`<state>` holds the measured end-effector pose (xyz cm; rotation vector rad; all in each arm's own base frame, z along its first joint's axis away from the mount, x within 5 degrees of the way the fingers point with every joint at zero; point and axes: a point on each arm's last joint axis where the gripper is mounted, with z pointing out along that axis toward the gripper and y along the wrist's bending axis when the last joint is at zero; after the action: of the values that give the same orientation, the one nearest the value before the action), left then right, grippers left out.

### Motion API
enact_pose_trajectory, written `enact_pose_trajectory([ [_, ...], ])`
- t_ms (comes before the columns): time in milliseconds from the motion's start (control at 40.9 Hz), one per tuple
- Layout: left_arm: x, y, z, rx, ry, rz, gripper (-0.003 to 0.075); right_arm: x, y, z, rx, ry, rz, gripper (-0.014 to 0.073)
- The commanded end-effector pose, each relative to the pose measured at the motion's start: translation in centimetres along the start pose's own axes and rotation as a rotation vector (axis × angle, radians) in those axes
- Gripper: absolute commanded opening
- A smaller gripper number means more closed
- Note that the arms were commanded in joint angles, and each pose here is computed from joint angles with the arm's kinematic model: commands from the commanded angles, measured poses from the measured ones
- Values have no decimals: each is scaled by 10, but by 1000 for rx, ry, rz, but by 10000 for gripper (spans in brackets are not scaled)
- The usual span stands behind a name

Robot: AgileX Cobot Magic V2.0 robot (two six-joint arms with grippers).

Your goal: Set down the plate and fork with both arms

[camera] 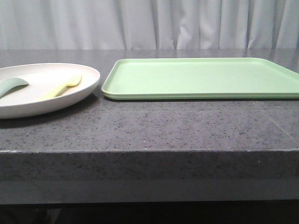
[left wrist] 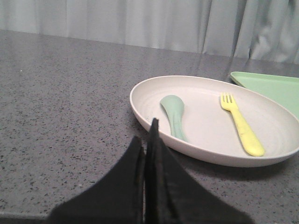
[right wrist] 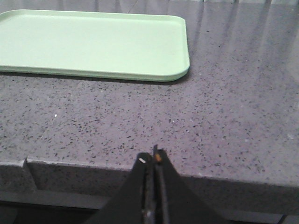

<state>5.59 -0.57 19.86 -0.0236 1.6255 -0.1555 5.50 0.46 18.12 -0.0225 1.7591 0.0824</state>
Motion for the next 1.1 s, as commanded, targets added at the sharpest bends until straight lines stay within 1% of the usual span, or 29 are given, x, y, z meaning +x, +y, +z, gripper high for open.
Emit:
enact_pose_trajectory([
  [0,-9,0,-2,-2,-103,-4,-18,-10,0,-2,-2,-110,-6,-69],
  [954,-10,0,-2,-3,-116,-4,-18,-10,0,-2,-2,-112,-6,-69],
  [1076,-14,1,-3,-6,-161,-4,-18,-12,1,-2,-12,-133,47,-69],
])
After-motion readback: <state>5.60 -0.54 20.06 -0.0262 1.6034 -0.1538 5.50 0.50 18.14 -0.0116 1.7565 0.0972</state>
